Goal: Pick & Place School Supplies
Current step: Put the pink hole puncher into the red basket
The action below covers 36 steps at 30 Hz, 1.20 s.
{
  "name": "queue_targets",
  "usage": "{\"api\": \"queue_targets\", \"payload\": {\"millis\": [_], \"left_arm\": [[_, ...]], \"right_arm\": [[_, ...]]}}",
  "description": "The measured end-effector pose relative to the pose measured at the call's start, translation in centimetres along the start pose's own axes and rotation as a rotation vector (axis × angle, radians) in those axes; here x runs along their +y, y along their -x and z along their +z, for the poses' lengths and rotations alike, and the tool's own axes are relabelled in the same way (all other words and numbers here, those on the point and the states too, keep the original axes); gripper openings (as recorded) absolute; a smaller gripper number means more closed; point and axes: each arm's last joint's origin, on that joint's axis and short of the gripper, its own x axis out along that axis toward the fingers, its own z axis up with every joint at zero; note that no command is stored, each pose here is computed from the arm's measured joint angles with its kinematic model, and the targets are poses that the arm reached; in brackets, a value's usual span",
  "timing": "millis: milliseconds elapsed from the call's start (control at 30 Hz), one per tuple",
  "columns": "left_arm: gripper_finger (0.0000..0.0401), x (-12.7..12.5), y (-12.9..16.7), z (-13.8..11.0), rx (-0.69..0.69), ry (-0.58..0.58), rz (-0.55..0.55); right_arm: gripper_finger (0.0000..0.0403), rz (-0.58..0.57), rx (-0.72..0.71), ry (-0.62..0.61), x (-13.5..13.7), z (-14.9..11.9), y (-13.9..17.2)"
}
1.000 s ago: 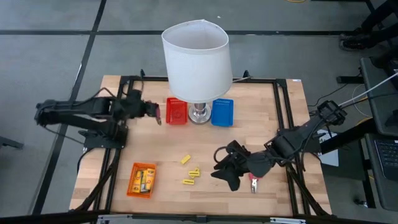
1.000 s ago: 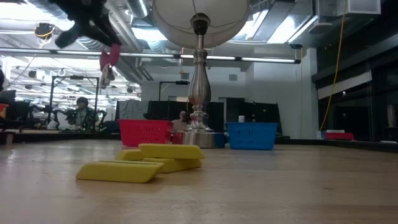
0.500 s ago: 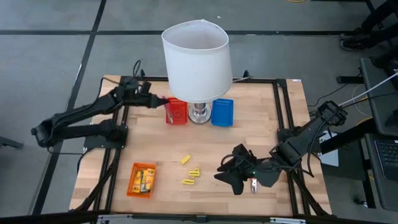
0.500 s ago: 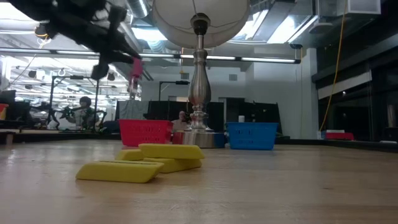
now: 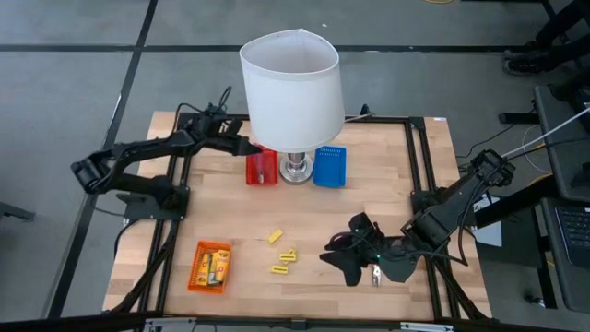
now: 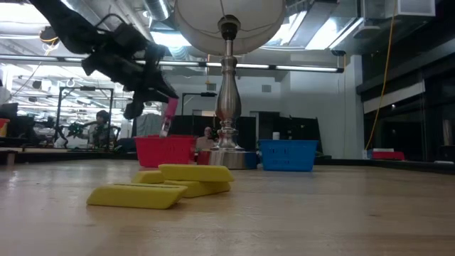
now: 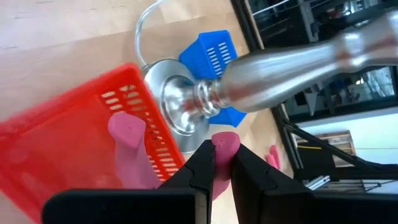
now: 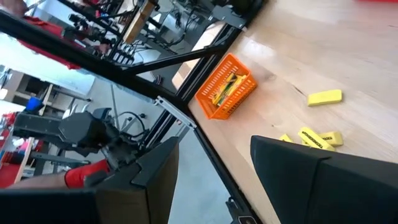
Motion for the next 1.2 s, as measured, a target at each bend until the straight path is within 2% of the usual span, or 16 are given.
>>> {"api": "queue_targets", "payload": {"millis": [300, 533, 833, 1200], "left_arm": [[0.0026, 1.9, -1.4, 0.7, -0.015, 0.052, 0.039], [0.0026, 2.4, -2.0, 0.7, -0.012, 0.061, 0.044], [0.0102, 2.4, -1.9, 0.9, -0.042, 0.082, 0.064], [0.0114, 2.2, -2.1, 0.6, -0.017, 0.102, 0.043]], "right_arm": [[0.0204, -0.031, -0.012, -0.022, -0.4, 0.4, 0.5], [0.0204, -0.040, -0.024, -0.030, -0.5, 0.7, 0.9], [0.0204, -0.056, -0.023, -0.032, -0.7, 0.7, 0.9], [0.0204, -0.061, -0.039, -0.031, -0.7, 0.7, 0.9]]}}
